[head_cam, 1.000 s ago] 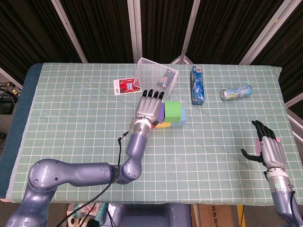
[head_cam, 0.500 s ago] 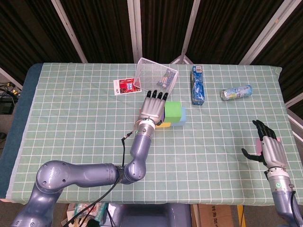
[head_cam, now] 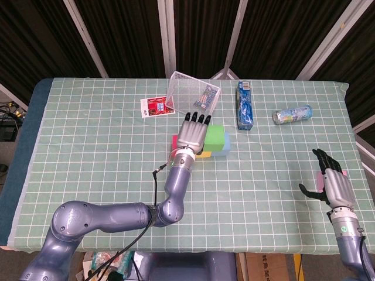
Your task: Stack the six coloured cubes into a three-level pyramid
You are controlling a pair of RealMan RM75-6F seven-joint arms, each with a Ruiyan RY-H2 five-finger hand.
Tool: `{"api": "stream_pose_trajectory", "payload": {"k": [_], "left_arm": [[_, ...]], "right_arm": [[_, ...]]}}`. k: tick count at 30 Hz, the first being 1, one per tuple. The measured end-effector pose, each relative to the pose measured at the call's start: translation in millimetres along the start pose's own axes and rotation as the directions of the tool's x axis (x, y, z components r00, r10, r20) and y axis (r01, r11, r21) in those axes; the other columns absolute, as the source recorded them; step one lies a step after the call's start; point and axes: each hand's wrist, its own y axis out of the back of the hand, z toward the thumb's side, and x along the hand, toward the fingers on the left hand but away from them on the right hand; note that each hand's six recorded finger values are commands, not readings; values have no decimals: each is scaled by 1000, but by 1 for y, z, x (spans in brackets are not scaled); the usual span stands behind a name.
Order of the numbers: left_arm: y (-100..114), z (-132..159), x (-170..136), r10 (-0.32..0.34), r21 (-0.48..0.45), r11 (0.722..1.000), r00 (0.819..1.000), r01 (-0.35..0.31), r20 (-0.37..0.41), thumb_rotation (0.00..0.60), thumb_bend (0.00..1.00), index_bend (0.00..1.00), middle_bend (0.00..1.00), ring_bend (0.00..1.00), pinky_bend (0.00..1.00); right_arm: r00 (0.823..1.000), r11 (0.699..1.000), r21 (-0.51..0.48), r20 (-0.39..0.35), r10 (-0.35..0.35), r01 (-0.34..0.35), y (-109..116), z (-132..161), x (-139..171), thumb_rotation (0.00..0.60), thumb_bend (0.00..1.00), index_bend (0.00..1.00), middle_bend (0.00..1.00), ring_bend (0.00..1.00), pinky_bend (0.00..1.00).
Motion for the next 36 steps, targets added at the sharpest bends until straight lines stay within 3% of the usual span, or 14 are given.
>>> {"api": "stream_pose_trajectory", "payload": {"k": [36], "left_arm": [[-4,0,4,-3,0,1000,1000,3,-1,600,357,0,80,0,32]], "right_arm": [[1000,1000,6,5,9,-9,-2,-1,0,600,300,0,0,0,0]]}}
